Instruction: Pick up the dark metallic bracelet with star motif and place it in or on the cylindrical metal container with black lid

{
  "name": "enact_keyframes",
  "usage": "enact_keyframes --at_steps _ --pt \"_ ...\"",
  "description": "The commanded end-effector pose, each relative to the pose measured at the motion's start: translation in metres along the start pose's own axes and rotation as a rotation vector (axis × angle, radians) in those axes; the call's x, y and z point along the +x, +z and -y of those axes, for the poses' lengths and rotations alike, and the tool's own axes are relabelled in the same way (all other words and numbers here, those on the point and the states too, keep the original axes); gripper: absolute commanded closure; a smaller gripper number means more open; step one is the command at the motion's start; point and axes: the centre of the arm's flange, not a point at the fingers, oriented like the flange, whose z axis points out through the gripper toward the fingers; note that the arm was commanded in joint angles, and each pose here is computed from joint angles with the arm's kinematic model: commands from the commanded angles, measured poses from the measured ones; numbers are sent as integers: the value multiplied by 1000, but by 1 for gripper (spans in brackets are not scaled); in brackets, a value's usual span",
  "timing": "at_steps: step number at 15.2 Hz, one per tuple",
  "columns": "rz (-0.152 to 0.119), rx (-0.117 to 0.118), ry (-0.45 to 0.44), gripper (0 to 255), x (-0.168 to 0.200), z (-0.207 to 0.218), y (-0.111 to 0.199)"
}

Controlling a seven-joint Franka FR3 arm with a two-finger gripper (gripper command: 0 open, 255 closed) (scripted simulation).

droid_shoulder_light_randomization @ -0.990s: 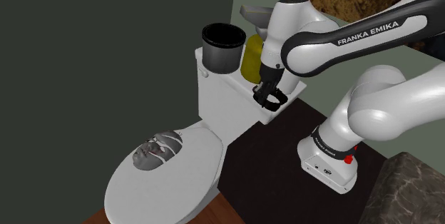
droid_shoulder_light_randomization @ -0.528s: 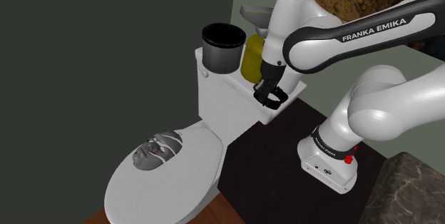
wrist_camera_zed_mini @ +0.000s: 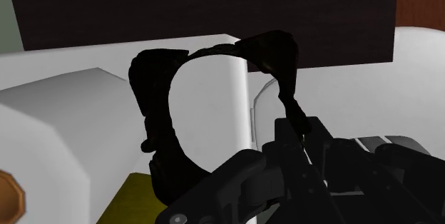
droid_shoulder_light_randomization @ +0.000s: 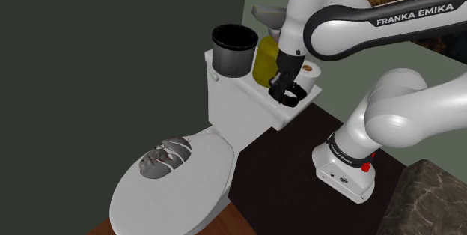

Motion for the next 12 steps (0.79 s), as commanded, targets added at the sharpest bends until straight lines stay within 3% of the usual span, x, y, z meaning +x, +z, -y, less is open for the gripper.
enact_keyframes --at_steps 1,12 --pt "1 0 0 255 -2 0 -11" --pt "1 0 0 255 -6 1 -69"
